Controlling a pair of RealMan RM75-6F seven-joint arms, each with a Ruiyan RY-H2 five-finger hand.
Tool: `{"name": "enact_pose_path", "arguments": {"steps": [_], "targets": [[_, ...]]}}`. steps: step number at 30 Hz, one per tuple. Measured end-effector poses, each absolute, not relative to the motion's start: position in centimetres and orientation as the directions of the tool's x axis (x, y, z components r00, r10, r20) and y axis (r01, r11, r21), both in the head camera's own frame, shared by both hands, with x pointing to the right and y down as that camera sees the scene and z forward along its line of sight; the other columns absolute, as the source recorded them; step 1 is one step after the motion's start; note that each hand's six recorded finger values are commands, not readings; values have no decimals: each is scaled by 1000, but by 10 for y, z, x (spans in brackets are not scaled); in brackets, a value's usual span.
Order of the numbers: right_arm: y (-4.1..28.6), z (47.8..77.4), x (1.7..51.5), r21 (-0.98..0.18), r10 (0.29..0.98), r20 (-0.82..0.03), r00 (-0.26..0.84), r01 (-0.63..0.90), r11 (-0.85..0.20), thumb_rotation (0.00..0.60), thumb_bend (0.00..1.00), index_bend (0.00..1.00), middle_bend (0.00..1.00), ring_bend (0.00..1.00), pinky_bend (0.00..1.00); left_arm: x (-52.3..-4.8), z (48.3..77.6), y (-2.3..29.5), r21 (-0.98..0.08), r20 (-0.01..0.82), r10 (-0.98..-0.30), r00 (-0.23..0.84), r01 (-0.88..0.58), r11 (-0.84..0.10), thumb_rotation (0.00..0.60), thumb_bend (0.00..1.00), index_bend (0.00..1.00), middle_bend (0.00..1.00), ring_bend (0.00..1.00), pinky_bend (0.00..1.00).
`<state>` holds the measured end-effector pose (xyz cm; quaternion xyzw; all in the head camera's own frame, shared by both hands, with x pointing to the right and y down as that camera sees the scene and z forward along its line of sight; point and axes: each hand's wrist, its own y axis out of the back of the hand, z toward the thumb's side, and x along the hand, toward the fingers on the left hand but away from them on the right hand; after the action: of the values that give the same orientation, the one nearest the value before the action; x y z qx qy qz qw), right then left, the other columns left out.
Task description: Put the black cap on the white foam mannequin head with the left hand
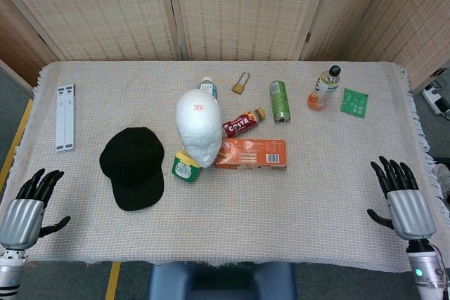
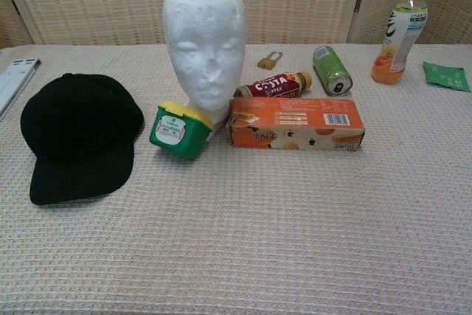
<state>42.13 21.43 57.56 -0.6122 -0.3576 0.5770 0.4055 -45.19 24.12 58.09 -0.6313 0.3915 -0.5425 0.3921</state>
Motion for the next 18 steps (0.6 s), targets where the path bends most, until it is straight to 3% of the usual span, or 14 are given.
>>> {"name": "enact_pose_path", "arguments": {"steps": [9,11,14,18], "targets": [[218,576,423,-915,914,-402,64,-64,-398,600,80,0,0,0,0,-437,598,249,-901,413,-898,155,-79,-428,600,121,145,200,82,227],[218,577,424,-915,914,-401,55,-69,-397,600,81,0,0,0,0,-431,601,253,-902,400,-900,174,-99,-420,600,121,190,310,160,313],[217,580,426,-915,916,-400,40,-68,-397,600,80,0,0,0,0,-423,606,258,-910,357,-913,195,-147,-387,600,122,332,600,426,586],[216,585,426,-913,914,-404,30,-76,-401,600,80,0,0,0,0,-417,620,267,-923,313,-921,231,-157,-352,600,128,456,851,720,844]]}}
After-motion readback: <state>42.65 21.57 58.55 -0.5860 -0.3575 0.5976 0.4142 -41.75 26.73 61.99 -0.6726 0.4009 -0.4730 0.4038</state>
